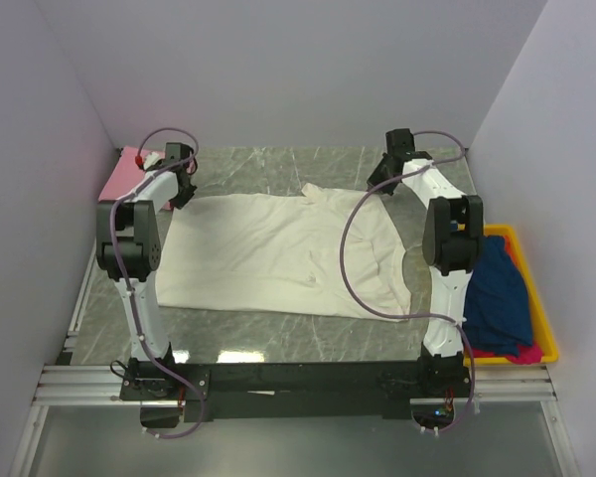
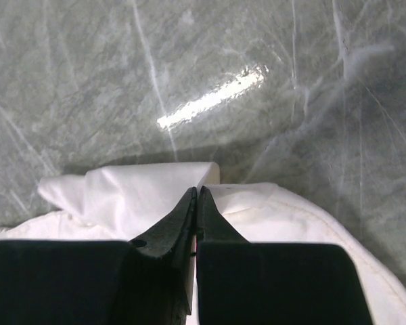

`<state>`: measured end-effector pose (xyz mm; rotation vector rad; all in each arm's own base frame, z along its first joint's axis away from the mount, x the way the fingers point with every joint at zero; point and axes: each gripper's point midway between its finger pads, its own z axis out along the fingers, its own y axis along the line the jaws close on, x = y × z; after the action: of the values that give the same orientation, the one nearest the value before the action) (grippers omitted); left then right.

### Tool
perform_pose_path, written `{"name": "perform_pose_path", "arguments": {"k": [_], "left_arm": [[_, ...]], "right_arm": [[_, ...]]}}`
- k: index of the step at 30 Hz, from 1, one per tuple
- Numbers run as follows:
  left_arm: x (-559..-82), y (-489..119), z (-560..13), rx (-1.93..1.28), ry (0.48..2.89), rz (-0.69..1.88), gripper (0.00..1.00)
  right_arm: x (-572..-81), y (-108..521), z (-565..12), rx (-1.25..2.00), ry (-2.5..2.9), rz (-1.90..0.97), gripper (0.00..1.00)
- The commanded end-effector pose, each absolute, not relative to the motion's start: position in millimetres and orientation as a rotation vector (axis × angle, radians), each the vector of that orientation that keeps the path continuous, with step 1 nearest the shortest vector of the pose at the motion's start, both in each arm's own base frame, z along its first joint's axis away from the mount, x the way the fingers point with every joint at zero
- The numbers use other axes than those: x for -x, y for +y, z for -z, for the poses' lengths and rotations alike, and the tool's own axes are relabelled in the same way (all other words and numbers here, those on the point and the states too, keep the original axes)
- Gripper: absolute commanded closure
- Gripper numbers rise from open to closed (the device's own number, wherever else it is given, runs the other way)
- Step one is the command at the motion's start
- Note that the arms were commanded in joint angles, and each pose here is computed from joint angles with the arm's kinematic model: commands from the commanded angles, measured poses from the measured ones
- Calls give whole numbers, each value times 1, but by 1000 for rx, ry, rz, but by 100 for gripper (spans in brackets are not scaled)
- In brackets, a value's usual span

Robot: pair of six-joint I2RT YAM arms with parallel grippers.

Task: Fold and stack the t-shirts
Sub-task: Fold the tshirt

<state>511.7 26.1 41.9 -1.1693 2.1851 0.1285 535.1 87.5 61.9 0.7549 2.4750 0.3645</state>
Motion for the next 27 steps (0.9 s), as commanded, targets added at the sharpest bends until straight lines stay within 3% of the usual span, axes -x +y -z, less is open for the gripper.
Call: {"name": "perform_pose_path", "arguments": {"k": [1, 11, 13, 14, 17, 27], "left_arm": [[-524, 28, -102, 1121, 2055, -68, 99], [-524, 20, -102, 1087, 2076, 4, 99], [-533, 12, -95, 1059, 2118, 20, 83], [-530, 14, -89, 1078, 2139, -33, 59], [-527, 2, -77, 1093, 2197, -133, 45], [-521, -2, -34, 1156, 2232, -331, 47]], "right_arm": [[-542, 83, -120, -699, 2340, -413, 100], [-522, 84, -132, -681, 2307, -438, 100], [-520, 85, -131, -683, 2310, -446, 100], [-520, 84, -130, -684, 2309, -445, 100], [-520, 87, -129, -684, 2313, -455, 100], [-523, 90, -123, -680, 2323, -475, 100]]}}
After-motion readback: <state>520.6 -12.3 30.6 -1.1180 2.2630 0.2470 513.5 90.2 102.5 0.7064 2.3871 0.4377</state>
